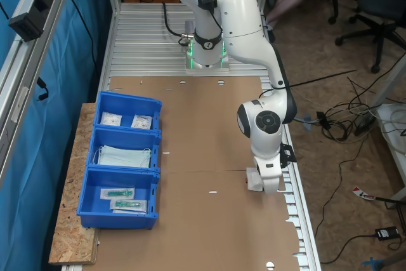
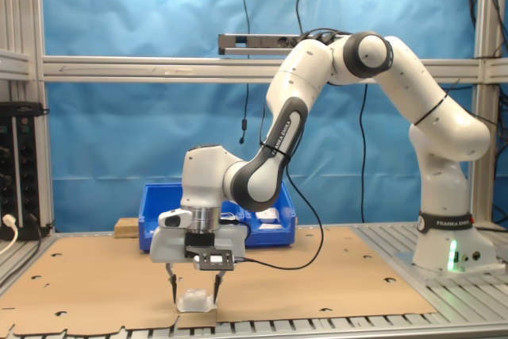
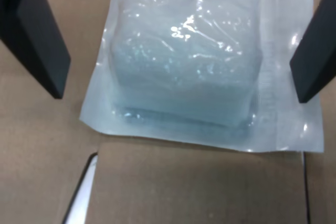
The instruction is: Pick and place sorting task of medical equipment.
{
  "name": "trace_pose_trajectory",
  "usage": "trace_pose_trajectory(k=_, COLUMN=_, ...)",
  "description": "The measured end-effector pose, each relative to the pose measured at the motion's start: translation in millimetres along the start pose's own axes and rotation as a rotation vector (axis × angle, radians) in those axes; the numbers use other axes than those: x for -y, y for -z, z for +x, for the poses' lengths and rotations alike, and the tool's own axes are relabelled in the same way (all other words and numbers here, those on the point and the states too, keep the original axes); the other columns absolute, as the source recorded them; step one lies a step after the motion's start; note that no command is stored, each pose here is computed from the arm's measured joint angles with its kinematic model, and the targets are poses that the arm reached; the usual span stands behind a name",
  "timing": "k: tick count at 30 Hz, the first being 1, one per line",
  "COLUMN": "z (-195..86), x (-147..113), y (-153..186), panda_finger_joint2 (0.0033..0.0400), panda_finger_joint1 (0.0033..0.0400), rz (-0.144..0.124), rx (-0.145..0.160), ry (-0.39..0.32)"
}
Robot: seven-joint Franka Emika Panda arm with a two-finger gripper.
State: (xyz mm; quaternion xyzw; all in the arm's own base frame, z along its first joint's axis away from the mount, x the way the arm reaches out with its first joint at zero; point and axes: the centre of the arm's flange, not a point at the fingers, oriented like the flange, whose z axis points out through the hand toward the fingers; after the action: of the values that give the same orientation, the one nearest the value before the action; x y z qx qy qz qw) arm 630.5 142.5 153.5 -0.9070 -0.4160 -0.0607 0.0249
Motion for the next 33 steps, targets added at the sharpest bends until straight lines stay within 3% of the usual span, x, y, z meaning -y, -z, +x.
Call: trace_pose_trajectory(k=33, z=0.6, x=-2.2, y=1.5, panda_finger_joint2=0.04, panda_finger_joint1=0.04, rz=-0.012, rx=-0.013, ry=0.084)
